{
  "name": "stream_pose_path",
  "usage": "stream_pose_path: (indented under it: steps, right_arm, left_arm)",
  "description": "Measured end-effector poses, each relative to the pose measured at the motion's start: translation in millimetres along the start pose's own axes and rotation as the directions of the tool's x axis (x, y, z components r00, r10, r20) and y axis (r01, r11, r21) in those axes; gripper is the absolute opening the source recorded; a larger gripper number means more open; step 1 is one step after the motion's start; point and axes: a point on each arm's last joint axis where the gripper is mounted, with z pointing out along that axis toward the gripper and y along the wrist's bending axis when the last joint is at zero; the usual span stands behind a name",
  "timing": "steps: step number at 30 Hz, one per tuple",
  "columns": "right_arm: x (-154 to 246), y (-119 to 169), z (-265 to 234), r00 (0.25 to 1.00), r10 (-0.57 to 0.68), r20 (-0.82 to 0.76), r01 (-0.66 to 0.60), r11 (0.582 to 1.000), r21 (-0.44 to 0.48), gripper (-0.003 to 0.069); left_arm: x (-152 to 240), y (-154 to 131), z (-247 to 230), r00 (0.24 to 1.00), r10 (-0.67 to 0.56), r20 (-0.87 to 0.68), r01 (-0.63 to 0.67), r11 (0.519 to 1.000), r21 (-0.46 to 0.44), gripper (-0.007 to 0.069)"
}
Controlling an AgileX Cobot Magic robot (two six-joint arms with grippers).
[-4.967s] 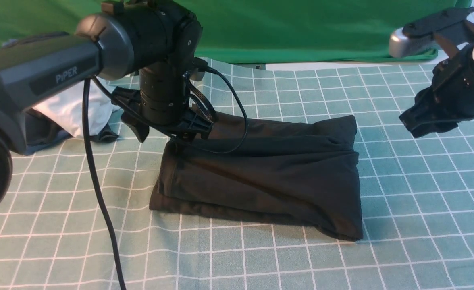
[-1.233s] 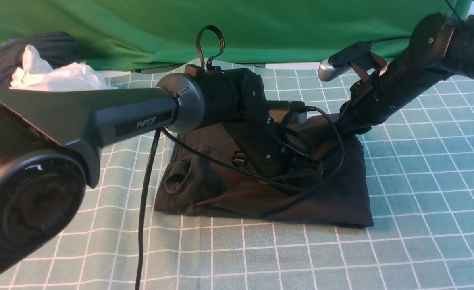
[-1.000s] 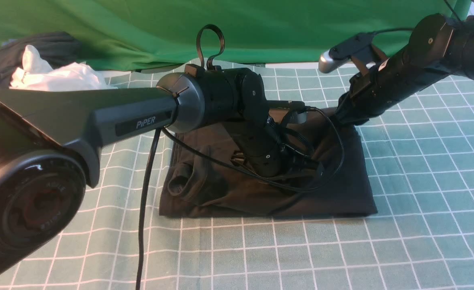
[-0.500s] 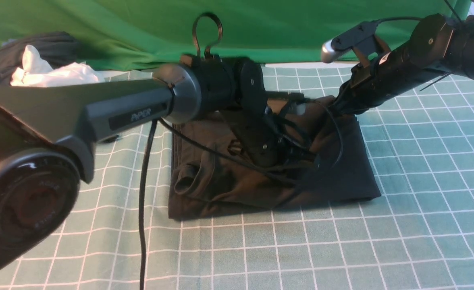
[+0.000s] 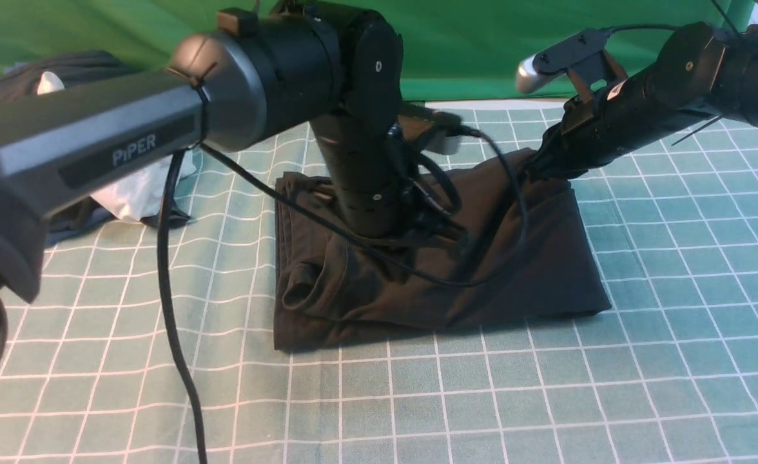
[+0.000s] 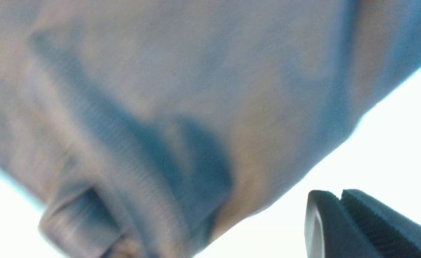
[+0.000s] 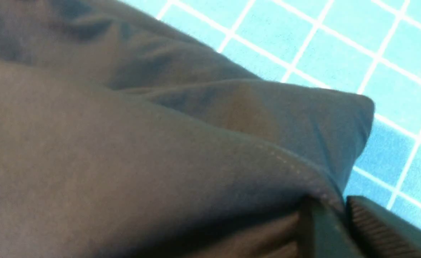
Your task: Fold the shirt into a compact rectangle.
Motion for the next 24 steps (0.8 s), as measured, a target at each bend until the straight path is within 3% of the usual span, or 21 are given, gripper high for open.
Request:
stream_pose_path:
  steps: [1, 2, 4, 5, 9, 12, 15, 20, 24]
  right_arm:
    - [0.9, 0.2, -0.1, 1.000, 0.010, -0.009, -0.010, 1.000, -0.005, 0.0203]
    - [1.2, -0.2, -0.1, 1.000, 0.012, -0.011, -0.012, 1.000, -0.005, 0.0214]
    - [3.0, 0.5, -6.2, 0.998, 0.052, -0.046, -0.054, 0.998, -0.026, 0.0384]
    - [3.3, -0.4, -10.5, 0.996, 0.065, -0.057, -0.067, 0.997, -0.031, 0.0430]
    - [1.9, -5.6, -38.7, 0.990, 0.108, -0.091, -0.112, 0.993, -0.039, 0.0543]
    - [2.1, -15.3, -62.1, 0.982, 0.156, -0.103, -0.160, 0.987, -0.027, 0.0550]
    - [10.1, -26.5, -78.0, 0.964, 0.209, -0.162, -0.216, 0.976, -0.027, 0.0513]
    - [38.2, -37.1, -79.9, 0.913, 0.259, -0.315, -0.287, 0.957, -0.044, 0.0490]
    - [61.2, -28.3, -70.3, 0.880, 0.250, -0.405, -0.310, 0.946, -0.089, 0.0487]
  left_arm:
    - [0.7, 8.6, -0.3, 0.999, -0.036, -0.009, 0.036, 0.999, -0.019, 0.0012]
    - [0.8, 11.7, -0.8, 0.999, -0.050, -0.008, 0.049, 0.999, -0.022, 0.0012]
    - [5.8, 37.8, 3.1, 0.989, -0.143, -0.022, 0.142, 0.989, -0.046, 0.0012]
    - [6.8, 43.4, 5.2, 0.984, -0.174, -0.023, 0.173, 0.984, -0.050, 0.0012]
    - [11.1, 64.0, 14.6, 0.969, -0.248, -0.010, 0.247, 0.968, -0.048, 0.0012]
    - [8.9, 61.6, 16.7, 0.965, -0.262, 0.017, 0.262, 0.965, -0.005, 0.0012]
    - [3.8, 54.3, 16.6, 0.963, -0.263, 0.067, 0.259, 0.964, 0.055, 0.0012]
    - [0.8, 53.4, 15.6, 0.953, -0.286, 0.095, 0.279, 0.957, 0.081, 0.0012]
    - [-1.2, 60.1, 10.8, 0.947, -0.306, 0.102, 0.298, 0.951, 0.087, 0.0012]
